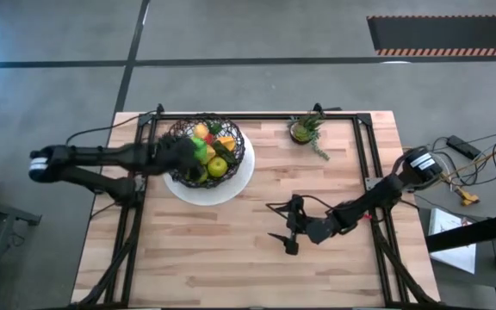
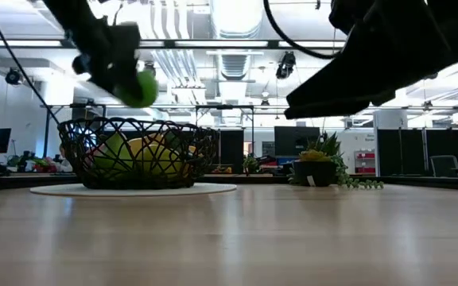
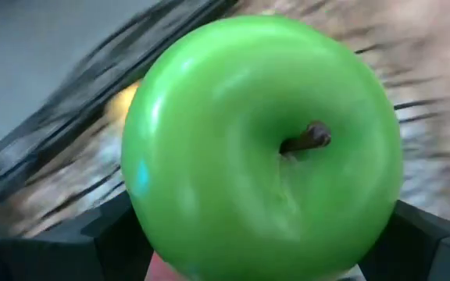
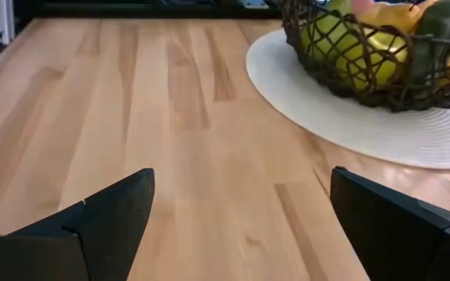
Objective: Build produce basket
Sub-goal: Put the green apple into the wire basket
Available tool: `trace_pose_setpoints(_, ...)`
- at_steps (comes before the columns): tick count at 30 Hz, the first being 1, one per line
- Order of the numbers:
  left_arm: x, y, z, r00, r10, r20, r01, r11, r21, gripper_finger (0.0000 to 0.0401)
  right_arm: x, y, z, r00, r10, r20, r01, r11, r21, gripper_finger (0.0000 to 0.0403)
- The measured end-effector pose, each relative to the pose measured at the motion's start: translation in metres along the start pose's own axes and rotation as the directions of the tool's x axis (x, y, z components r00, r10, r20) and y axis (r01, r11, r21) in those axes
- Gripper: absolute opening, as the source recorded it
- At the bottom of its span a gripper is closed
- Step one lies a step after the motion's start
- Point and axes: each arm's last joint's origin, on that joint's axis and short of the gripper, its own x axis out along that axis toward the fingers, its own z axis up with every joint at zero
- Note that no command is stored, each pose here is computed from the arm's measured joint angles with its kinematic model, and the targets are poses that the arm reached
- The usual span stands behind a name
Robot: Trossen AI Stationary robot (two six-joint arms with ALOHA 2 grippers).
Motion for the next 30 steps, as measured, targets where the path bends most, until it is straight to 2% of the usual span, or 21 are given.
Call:
trace_pose_setpoints(3,0.012,0.029,-0.001,0.983,0.141,-0.115,-0.146,0.989,-0.034,0.0328,0.003,0.001,-0.005,1.000,-0.003,-0.013,0.003,1.000,-0.002,0.0368)
trace_pose_setpoints(6,0.022,0.048,0.000,0.961,0.200,-0.189,-0.219,0.972,-0.085,0.0328,0.006,0.001,-0.010,1.000,-0.008,-0.030,0.008,1.000,0.003,0.0368)
trace_pose_setpoints(10,0.038,0.061,0.002,0.947,0.174,-0.271,-0.210,0.971,-0.112,0.0328,0.009,0.002,-0.015,0.999,-0.012,-0.044,0.013,1.000,0.008,0.0368)
trace_pose_setpoints(14,0.055,0.068,0.003,0.921,0.214,-0.324,-0.253,0.964,-0.084,0.0328,0.010,0.003,-0.018,0.999,-0.012,-0.046,0.013,1.000,0.008,0.0368)
trace_pose_setpoints(23,0.100,0.062,0.007,0.904,0.240,-0.353,-0.246,0.969,0.029,0.0328,0.010,0.003,-0.017,0.999,-0.010,-0.039,0.011,1.000,0.010,0.0368)
trace_pose_setpoints(30,0.107,0.062,0.009,0.902,0.233,-0.363,-0.235,0.971,0.038,0.0348,0.010,0.003,-0.018,0.999,-0.010,-0.039,0.011,1.000,0.012,0.0368)
